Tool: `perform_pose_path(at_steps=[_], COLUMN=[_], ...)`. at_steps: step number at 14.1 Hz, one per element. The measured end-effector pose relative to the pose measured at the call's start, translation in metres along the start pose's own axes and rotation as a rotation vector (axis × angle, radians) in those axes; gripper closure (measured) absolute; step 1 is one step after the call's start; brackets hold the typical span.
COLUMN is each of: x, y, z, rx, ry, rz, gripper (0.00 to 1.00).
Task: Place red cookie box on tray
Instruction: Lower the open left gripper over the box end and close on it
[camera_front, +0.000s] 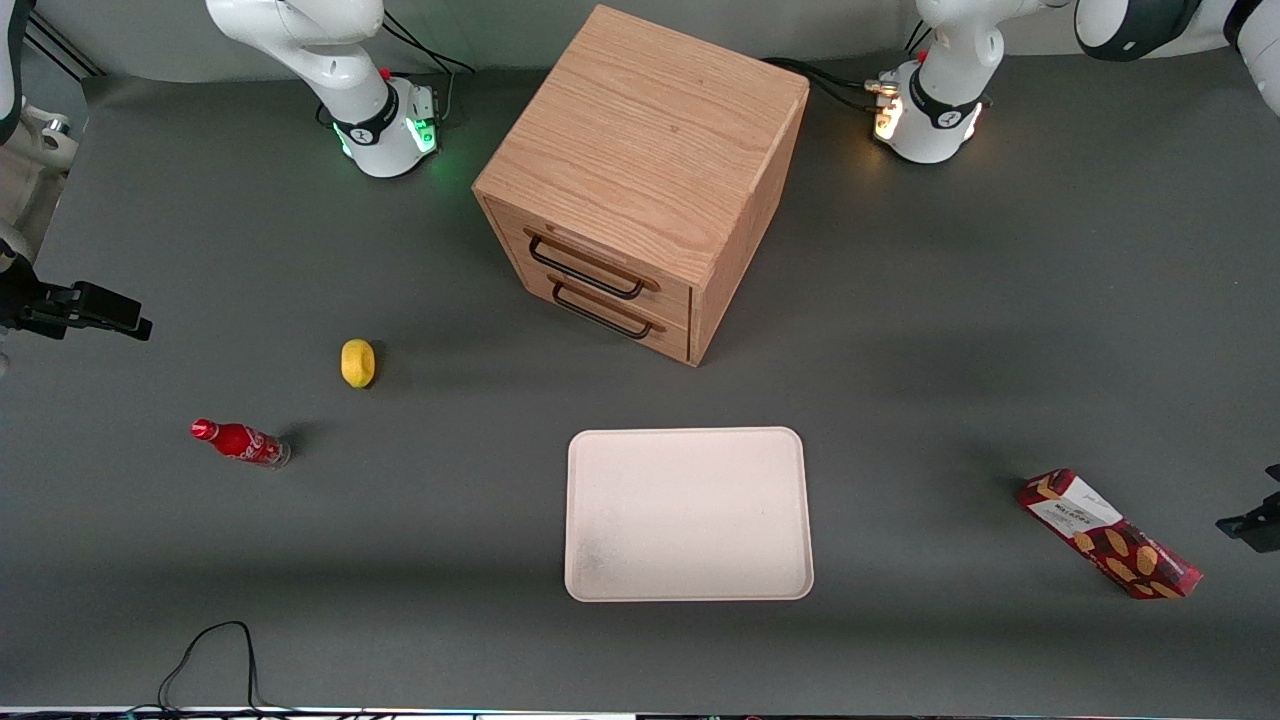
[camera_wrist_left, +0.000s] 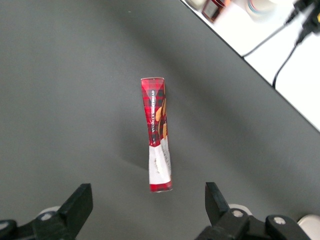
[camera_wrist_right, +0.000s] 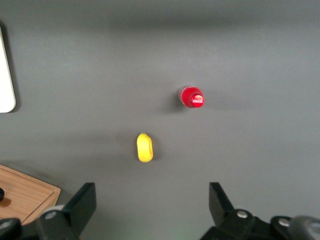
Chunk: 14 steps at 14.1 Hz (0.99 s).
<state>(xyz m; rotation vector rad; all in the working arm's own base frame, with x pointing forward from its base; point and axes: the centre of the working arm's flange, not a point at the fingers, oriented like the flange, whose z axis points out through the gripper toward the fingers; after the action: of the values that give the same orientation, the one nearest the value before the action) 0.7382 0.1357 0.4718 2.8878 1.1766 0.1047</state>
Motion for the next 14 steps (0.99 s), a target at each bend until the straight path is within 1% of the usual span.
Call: perform_pose_path(at_steps=[2,6,7,10,11,13,14], x=[0.004,0.011,0.012,0.01,0.01,0.009,0.009], y=[0.003,0.01,0.01,0.007,0.007,0.006,0.006], z=[0.024,0.112,0.133,0.176,0.184,0.191,0.192], rx=[0.0,-0.042,-0.043,-0.022,-0.016,-0.012,-0.011], ry=[-0.001,0.031,0.031,0.001,-0.007,-0.015,-0.016], rz=[-0.071,-0.114,-0.12,-0.127,-0.129,-0.134,-0.142], gripper=[0.0,0.0,0.0,0.0,0.03,0.04,0.11])
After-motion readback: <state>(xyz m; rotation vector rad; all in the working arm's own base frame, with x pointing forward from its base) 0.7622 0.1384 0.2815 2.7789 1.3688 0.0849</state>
